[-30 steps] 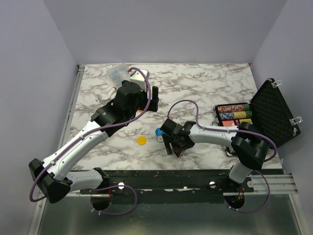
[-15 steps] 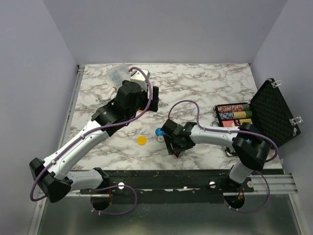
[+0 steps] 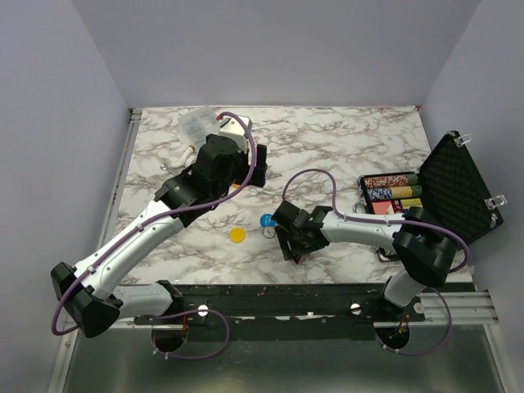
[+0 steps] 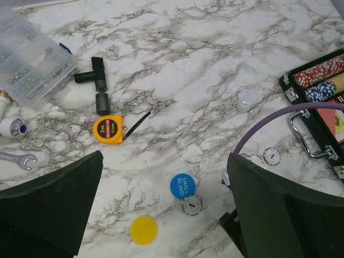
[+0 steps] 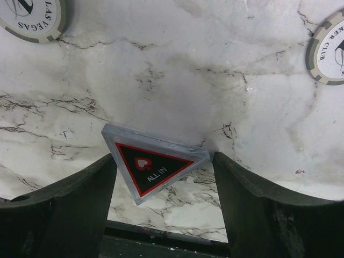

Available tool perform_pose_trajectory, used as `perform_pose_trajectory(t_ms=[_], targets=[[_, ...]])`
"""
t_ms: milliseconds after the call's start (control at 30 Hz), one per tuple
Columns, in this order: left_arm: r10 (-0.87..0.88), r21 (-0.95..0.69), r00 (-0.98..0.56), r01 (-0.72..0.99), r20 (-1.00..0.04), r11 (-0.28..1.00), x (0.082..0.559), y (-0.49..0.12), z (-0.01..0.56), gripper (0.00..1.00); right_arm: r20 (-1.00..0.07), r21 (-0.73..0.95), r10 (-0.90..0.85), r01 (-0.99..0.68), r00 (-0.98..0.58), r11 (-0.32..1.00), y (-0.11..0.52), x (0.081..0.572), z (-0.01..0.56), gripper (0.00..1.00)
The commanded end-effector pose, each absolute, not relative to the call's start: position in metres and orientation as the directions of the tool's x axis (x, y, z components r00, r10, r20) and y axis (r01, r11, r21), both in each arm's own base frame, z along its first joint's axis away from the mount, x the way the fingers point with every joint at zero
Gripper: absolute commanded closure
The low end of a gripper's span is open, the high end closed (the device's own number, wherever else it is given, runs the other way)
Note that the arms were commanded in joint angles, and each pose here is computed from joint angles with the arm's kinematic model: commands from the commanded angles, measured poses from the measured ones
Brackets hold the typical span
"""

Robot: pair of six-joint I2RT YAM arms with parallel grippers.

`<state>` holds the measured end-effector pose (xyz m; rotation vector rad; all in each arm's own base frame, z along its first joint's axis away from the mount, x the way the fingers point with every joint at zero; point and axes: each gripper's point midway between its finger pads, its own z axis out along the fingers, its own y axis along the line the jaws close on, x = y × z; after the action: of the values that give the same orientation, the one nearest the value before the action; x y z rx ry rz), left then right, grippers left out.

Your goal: Pack up texas hold em set

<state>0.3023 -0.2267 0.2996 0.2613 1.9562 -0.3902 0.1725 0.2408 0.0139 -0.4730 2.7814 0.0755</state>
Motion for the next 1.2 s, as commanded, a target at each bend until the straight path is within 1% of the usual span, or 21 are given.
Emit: perform_pose_trajectory(t_ms=[0,233,500,600,700,800,867,1033,1100,1167], targets=[[-0.012,-0.174,-0.4,0.373,-0.916,0.911,0.302,-0.232,0.309,0.01,-0.238,-0.065,-0.369,-0.364,-0.899,0.929,0.219,0.156,-0.008,0.26],[-0.007,-0.172,-0.405,0.374,-0.914,0.911,0.303,-0.233,0.307,0.02,-0.226,-0.061,-0.378,-0.375,-0.898,0.925,0.222,0.155,-0.017,0.26],[-0.006,-0.173,-0.405,0.378,-0.914,0.91,0.302,-0.234,0.308,0.02,-0.241,-0.054,-0.38,-0.378,-0.893,0.924,0.225,0.158,-0.019,0.3],[-0.004,-0.173,-0.407,0.379,-0.914,0.909,0.303,-0.234,0.307,0.02,-0.24,-0.055,-0.382,-0.38,-0.893,0.923,0.226,0.159,-0.021,0.33],[-0.002,-0.17,-0.405,0.378,-0.914,0.91,0.303,-0.234,0.307,0.01,-0.241,-0.06,-0.376,-0.373,-0.895,0.926,0.225,0.159,-0.021,0.39],[-0.001,-0.169,-0.405,0.378,-0.914,0.91,0.303,-0.233,0.307,0.01,-0.286,-0.095,-0.35,-0.338,-0.892,0.936,0.219,0.167,-0.014,0.47],[-0.002,-0.17,-0.406,0.377,-0.914,0.91,0.303,-0.234,0.307,0.02,-0.328,-0.119,-0.334,-0.312,-0.884,0.943,0.215,0.175,-0.005,0.49],[-0.001,-0.172,-0.41,0.382,-0.912,0.908,0.303,-0.235,0.306,0.02,-0.443,-0.178,-0.298,-0.243,-0.845,0.954,0.206,0.196,0.026,0.56],[-0.001,-0.171,-0.409,0.38,-0.912,0.909,0.303,-0.235,0.306,0.02,-0.5,-0.207,-0.28,-0.201,-0.82,0.957,0.198,0.206,0.043,0.61],[-0.001,-0.171,-0.409,0.379,-0.913,0.909,0.303,-0.234,0.306,0.02,-0.55,-0.22,-0.26,-0.163,-0.794,0.962,0.191,0.215,0.06,0.69]])
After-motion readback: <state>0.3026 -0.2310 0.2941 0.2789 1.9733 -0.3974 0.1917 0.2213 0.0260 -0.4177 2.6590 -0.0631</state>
